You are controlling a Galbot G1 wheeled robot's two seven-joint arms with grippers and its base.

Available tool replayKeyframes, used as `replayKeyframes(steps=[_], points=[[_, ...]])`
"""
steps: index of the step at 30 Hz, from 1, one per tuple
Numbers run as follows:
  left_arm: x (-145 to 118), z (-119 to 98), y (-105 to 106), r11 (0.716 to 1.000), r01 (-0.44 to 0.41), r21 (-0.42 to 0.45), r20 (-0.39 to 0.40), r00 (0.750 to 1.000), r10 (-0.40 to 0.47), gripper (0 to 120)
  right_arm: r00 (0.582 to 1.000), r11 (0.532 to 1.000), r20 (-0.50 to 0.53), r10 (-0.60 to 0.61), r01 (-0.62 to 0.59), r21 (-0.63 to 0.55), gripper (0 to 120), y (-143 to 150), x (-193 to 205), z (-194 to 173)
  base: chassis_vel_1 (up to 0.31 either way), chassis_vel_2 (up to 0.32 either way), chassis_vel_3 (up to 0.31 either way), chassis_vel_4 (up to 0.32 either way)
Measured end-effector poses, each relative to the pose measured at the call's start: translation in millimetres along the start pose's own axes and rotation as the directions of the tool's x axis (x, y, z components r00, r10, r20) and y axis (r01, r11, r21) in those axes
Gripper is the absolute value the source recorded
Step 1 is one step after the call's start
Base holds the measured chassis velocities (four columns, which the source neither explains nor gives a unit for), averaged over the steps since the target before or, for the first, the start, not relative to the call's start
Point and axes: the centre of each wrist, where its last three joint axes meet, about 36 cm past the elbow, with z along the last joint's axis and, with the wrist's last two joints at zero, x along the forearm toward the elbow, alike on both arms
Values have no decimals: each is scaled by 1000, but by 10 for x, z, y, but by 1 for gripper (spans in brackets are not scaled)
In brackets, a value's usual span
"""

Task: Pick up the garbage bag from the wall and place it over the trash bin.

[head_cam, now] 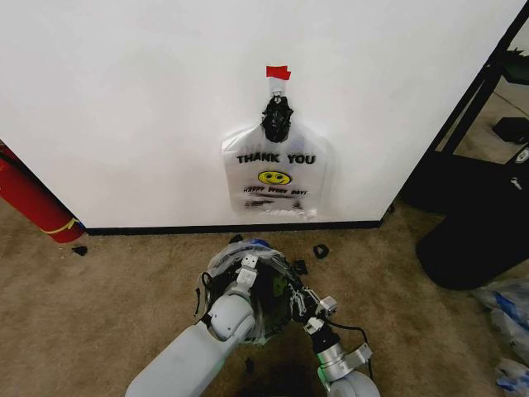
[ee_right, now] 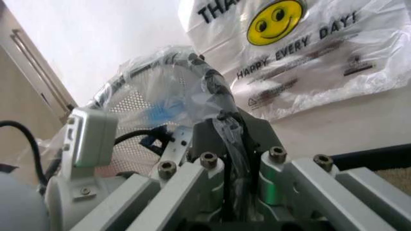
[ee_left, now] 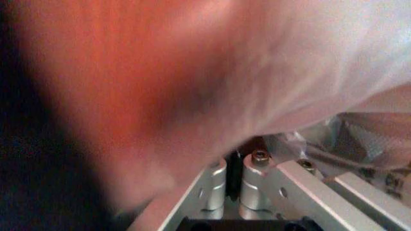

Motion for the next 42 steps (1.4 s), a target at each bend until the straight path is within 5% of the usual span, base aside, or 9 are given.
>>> replayKeyframes(steps=[8, 17, 24, 30, 34, 42], points=[[533, -62, -58, 977, -206, 49, 132, 971, 198, 0, 997, 994, 18, 72, -70, -87, 1, -63, -88, 2, 0, 0, 0, 0], [308, 32, -36, 995, -100, 15, 188, 978, 95, 0, 997, 986, -6, 79, -79, -149, 1, 98, -41, 66, 0, 0, 0, 0], [89, 208, 51, 997, -7, -75, 162, 987, 19, 0, 999, 985, -14, 51, -52, -164, 1, 200, 15, 92, 0, 0, 0, 0], [49, 275, 111, 994, -12, -105, 123, 992, 25, 0, 1000, 997, -10, -3, 2, -84, 1, 108, -2, 116, 0, 0, 0, 0], [202, 175, 135, 993, -110, -45, 107, 988, 114, 0, 1000, 999, -3, -18, 18, 51, 1, -140, -5, 201, 0, 0, 0, 0], [607, 33, 174, 955, -294, 30, -12, 955, 295, 0, 1000, 992, -3, -17, 17, 124, 1, -345, -7, 271, 0, 0, 0, 0]])
